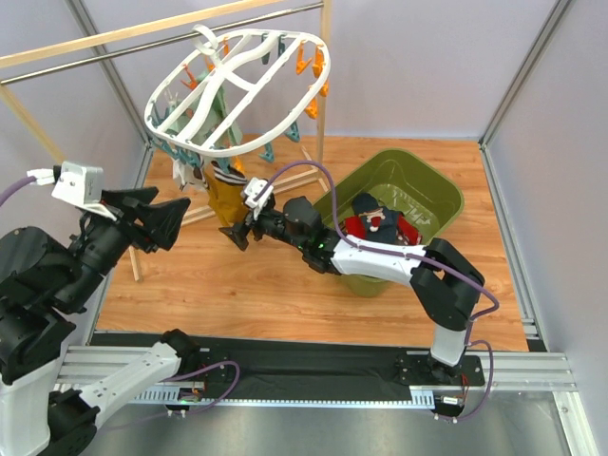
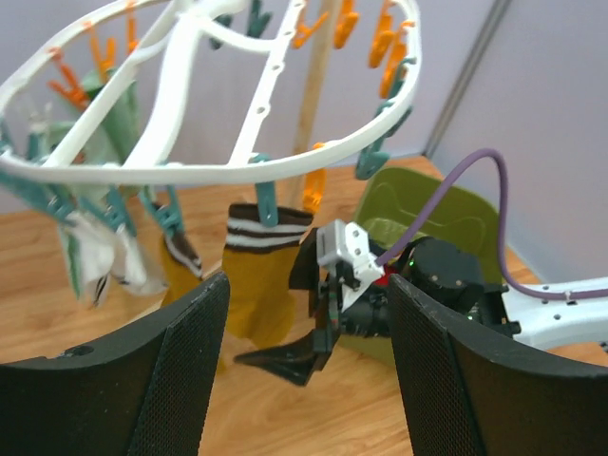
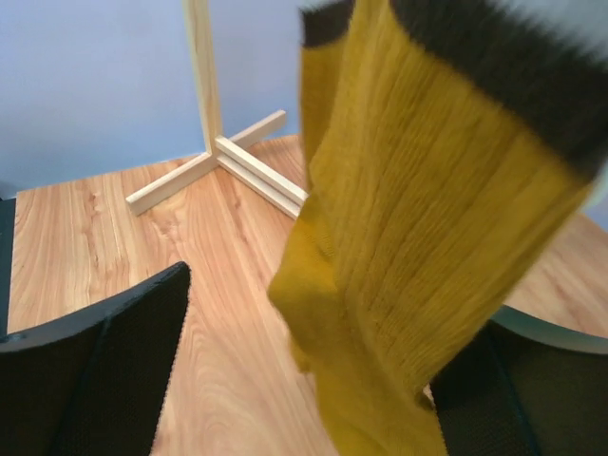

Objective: Remove the socks clipped to the hanger

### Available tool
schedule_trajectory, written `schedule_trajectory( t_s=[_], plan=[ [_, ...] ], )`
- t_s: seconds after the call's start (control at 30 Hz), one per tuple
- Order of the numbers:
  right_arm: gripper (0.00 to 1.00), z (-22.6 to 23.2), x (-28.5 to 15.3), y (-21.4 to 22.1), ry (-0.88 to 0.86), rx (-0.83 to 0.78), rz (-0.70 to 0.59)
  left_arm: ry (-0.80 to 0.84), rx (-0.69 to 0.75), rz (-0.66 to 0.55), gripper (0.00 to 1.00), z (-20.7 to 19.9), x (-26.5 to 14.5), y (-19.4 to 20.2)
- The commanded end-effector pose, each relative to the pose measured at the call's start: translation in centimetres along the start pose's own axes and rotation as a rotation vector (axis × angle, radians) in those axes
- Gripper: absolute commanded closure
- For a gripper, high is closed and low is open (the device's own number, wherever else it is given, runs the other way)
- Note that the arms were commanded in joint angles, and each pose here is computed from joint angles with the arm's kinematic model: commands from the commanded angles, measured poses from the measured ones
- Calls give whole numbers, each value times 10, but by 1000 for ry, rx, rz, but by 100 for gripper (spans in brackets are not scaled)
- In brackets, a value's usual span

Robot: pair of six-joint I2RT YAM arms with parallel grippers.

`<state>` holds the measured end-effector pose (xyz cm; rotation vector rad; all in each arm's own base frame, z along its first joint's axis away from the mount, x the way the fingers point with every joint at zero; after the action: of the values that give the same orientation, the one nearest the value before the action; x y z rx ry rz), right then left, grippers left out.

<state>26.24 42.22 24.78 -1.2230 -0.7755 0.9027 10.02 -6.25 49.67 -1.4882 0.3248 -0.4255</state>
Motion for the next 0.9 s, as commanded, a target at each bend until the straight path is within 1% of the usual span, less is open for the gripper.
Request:
schedule_trajectory(
  t_s=[0.0,0.03,0.07,0.1,0.13,0.17,0.23,0.27,0.3,0.37,0.4,0.47,0.5,0.53,0.6,0.63,0.7,0.73,0.77,0.83,0.87],
  plan=[
    [10,7,21,-39,-83,-97,-131,-139,52,215,26,14,-3,48],
    [19,9,22,-37,-107,-91,-115,-170,48,220,26,17,-6,53],
    [53,11,23,-38,-116,-82,-117,-183,48,250,26,17,-6,62],
    [68,12,22,-39,-123,-71,-120,-197,50,264,26,19,-6,66],
    [78,16,21,-41,-145,-61,-125,-221,53,282,26,21,-7,70],
    [99,19,18,-46,-157,-42,-129,-232,55,300,26,21,-7,74],
    [100,25,11,-49,-186,-20,-118,-249,49,308,26,23,-9,77],
    [100,31,2,-63,-205,-3,-142,-247,46,316,26,22,-9,79],
    [100,34,-5,-59,-217,13,-127,-249,39,315,26,22,-10,80],
    [100,42,-18,-67,-256,40,-134,-249,37,322,25,22,-10,84],
    [100,47,-30,-80,-278,37,-157,-251,40,324,25,22,-10,85],
    [100,55,-45,-77,-314,60,-134,-270,53,356,25,24,-9,92],
    [100,60,-58,-93,-329,63,-163,-275,54,366,25,24,-8,93],
    [100,63,-67,-86,-346,70,-140,-265,53,380,25,22,-6,96],
    [100,66,-83,-91,-356,76,-156,-226,39,379,25,17,-4,98],
    [100,68,-99,-94,-351,77,-172,-162,21,351,24,11,-2,95],
    [100,68,-114,-100,-337,71,-201,-86,-7,323,23,1,1,97],
    [100,67,-120,-101,-323,66,-210,-13,-29,275,23,-7,1,91],
    [100,70,-132,-106,-323,60,-226,21,-45,274,23,-11,4,95],
    [100,68,-141,-107,-305,54,-219,100,-68,237,23,-21,7,91],
    [100,68,-147,-109,-298,47,-225,118,-72,236,23,-23,9,95]
  ],
)
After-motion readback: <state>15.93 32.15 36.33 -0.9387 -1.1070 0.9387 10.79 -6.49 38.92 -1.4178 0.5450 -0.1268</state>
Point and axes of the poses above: each gripper's point midway between its finger pads, its own x axis out along the fingers, its own z axis along the line the jaws close on, y = z × x, the point moved 7 cm from there along -x, back along the fingers, and after that the axes turned 14 degrees about x, right-handed, at the moved point
